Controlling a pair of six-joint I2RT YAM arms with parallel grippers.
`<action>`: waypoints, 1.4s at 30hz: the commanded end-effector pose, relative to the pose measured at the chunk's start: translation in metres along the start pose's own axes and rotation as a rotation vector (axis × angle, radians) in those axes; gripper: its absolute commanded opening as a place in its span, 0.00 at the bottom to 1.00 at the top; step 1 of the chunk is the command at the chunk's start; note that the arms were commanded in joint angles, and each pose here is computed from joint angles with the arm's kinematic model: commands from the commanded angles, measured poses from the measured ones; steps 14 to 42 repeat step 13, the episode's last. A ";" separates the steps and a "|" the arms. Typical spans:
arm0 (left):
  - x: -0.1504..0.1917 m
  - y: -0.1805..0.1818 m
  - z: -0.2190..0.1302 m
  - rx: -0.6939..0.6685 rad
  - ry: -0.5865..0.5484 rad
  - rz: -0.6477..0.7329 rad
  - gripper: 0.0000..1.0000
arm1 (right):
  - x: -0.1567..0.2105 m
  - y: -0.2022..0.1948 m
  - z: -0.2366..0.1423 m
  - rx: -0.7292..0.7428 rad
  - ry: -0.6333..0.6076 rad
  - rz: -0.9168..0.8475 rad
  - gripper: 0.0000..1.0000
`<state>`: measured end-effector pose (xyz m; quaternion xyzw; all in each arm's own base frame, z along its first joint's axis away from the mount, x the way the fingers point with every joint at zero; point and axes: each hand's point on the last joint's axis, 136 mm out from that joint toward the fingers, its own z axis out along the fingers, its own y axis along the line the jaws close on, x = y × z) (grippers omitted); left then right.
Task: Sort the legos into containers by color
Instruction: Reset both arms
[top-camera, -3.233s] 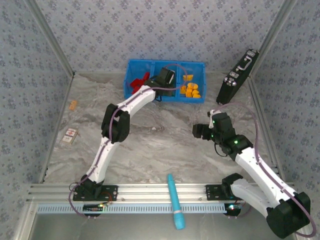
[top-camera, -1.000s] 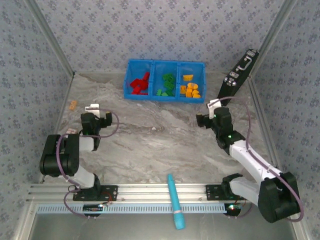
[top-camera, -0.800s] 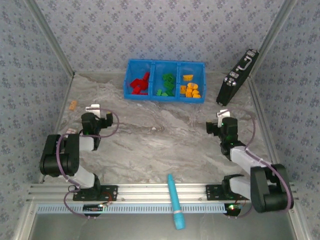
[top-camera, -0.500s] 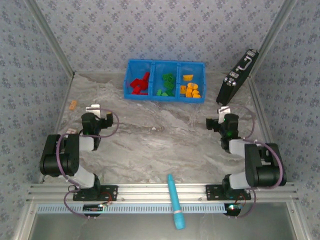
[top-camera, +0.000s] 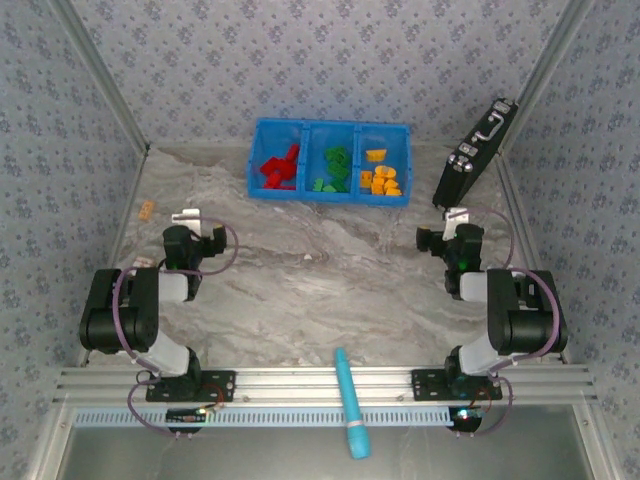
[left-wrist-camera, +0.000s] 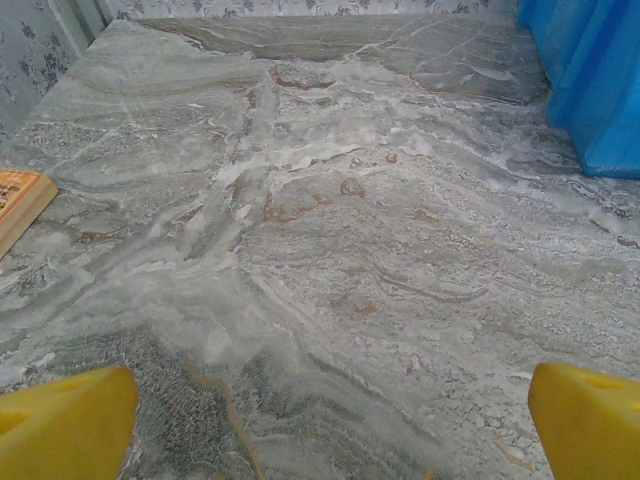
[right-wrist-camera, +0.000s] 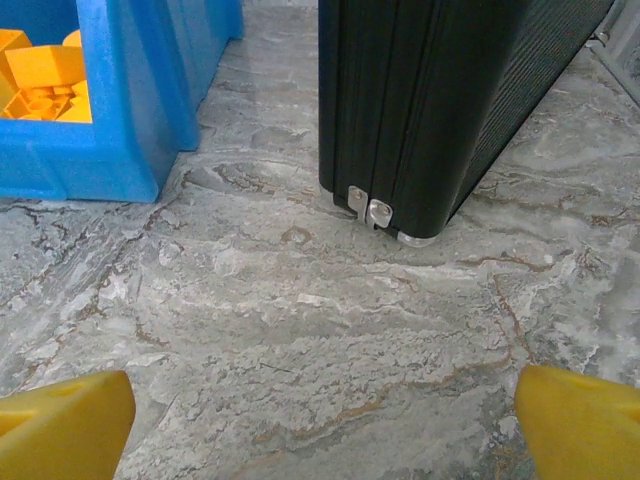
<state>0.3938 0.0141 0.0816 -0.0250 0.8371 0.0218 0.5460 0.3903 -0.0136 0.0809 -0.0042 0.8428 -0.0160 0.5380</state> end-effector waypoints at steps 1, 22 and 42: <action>-0.008 -0.002 0.001 0.015 -0.018 -0.011 1.00 | -0.002 -0.001 0.000 0.015 -0.018 0.006 0.99; -0.007 -0.002 0.001 0.014 -0.018 -0.011 1.00 | -0.002 0.000 0.001 0.019 -0.018 0.000 0.99; -0.007 -0.002 0.001 0.014 -0.018 -0.011 1.00 | -0.002 0.000 0.001 0.019 -0.018 0.000 0.99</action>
